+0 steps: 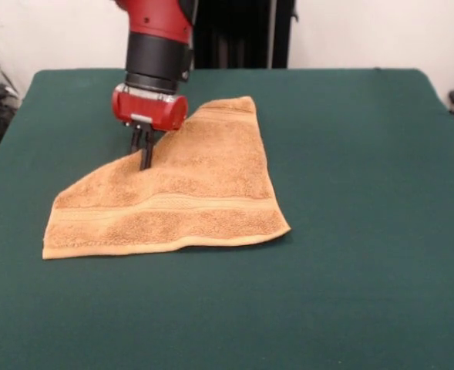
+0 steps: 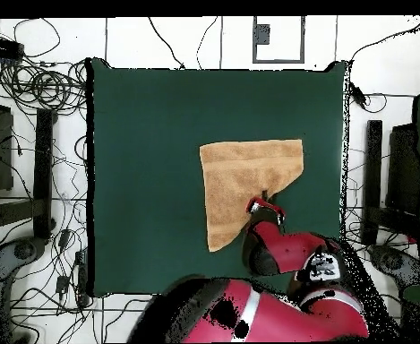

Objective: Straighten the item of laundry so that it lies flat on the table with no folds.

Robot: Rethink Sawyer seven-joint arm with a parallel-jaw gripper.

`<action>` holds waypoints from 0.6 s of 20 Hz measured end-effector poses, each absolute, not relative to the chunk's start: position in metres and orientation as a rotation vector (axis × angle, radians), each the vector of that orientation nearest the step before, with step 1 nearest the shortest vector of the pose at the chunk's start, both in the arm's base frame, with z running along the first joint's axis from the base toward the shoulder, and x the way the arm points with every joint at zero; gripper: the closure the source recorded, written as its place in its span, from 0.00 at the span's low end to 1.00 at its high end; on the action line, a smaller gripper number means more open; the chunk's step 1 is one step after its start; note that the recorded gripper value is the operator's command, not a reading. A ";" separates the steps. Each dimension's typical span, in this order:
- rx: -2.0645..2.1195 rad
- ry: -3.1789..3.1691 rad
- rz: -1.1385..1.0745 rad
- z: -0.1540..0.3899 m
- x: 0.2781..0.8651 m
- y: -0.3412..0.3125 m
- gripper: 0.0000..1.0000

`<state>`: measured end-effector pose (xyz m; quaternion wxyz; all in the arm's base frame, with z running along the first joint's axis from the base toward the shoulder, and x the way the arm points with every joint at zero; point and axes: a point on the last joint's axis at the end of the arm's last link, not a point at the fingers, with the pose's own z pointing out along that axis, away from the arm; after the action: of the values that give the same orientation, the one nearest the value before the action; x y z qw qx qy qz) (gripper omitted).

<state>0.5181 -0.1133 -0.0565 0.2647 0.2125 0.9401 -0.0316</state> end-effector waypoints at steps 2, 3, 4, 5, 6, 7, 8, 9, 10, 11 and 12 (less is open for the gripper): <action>0.690 2.513 -0.029 -0.057 0.518 -0.117 1.00; 0.740 2.500 -0.006 -0.057 0.518 -0.119 1.00; 0.782 2.491 0.010 -0.057 0.518 -0.120 1.00; 0.895 2.464 0.049 -0.056 0.519 -0.122 1.00; 0.950 2.451 0.064 -0.056 0.520 -0.123 1.00; 1.014 2.441 0.074 -0.055 0.522 -0.123 1.00; 1.078 2.428 0.085 -0.054 0.523 -0.124 1.00; 1.122 2.425 0.087 -0.054 0.525 -0.124 1.00; 1.180 2.422 0.082 -0.052 0.528 -0.124 1.00; 1.223 2.424 0.072 -0.051 0.531 -0.123 1.00; 1.247 2.426 0.064 -0.050 0.533 -0.123 1.00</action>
<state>0.5326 -0.1229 -0.0500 0.2050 0.4475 0.8702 0.0231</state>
